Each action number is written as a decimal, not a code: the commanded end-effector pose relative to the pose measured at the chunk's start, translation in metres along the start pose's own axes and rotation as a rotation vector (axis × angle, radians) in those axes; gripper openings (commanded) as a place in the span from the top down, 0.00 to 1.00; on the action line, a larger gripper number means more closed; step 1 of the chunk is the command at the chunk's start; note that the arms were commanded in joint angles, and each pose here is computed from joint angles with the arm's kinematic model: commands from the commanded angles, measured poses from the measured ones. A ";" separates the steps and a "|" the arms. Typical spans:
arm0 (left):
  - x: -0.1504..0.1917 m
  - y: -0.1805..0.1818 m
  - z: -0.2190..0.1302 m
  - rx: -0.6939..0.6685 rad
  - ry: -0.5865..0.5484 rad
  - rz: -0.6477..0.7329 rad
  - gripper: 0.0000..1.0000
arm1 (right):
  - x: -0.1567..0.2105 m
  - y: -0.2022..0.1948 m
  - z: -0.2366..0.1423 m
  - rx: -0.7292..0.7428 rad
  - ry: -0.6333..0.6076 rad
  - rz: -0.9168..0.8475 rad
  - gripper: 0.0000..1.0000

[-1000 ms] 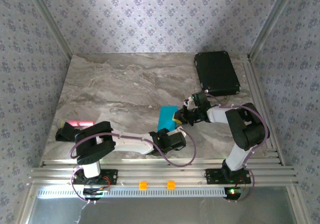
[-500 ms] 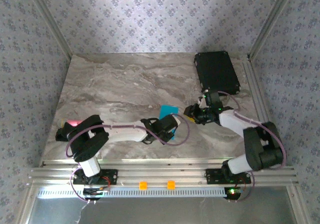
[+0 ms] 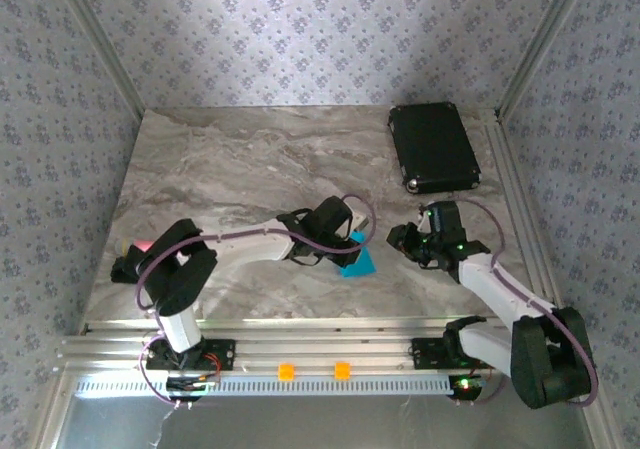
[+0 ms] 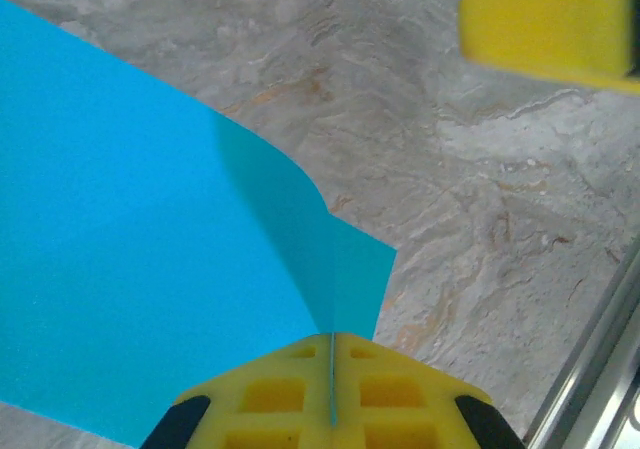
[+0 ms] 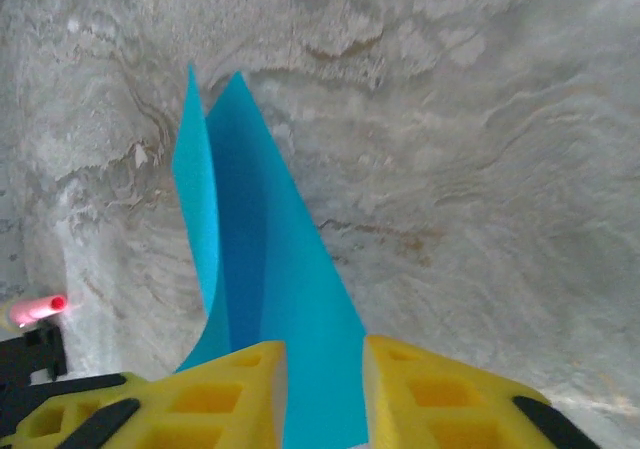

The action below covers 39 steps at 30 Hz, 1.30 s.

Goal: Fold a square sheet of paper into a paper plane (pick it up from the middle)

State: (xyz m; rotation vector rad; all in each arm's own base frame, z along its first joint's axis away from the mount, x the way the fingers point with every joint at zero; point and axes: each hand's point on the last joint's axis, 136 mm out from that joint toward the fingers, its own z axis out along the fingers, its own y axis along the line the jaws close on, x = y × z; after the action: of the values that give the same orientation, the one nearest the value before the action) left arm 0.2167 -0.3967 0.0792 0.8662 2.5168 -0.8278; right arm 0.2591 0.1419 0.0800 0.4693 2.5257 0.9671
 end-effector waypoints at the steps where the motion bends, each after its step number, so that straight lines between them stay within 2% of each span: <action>1: 0.000 0.003 0.006 0.016 0.019 -0.069 0.99 | 0.021 0.012 0.012 -0.054 0.099 -0.019 0.79; 6: 0.004 0.014 0.006 -0.011 0.020 -0.099 0.98 | 0.034 0.011 0.031 -0.031 0.141 -0.015 0.94; 10: 0.006 0.016 0.007 -0.006 0.020 -0.108 0.98 | 0.037 0.016 0.043 -0.037 0.152 -0.018 0.99; 20: 0.006 0.016 0.009 -0.002 0.021 -0.115 0.96 | 0.045 0.011 0.069 -0.002 0.189 -0.005 0.99; 27: 0.008 0.023 0.007 -0.017 0.023 -0.118 0.91 | 0.061 -0.037 0.067 0.198 0.216 0.035 1.00; 32: 0.005 0.029 0.005 -0.020 0.022 -0.123 0.85 | 0.063 -0.042 0.065 0.205 0.209 0.038 1.00; 39: 0.002 0.033 0.003 -0.009 0.019 -0.124 0.84 | 0.063 -0.037 0.068 0.189 0.224 0.025 1.00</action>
State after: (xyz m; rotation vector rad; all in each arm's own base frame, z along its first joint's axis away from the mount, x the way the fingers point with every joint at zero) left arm 0.2397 -0.3770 0.0626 0.6962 2.6103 -0.8226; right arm 0.2473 0.2001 0.0178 0.4028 2.7338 0.9842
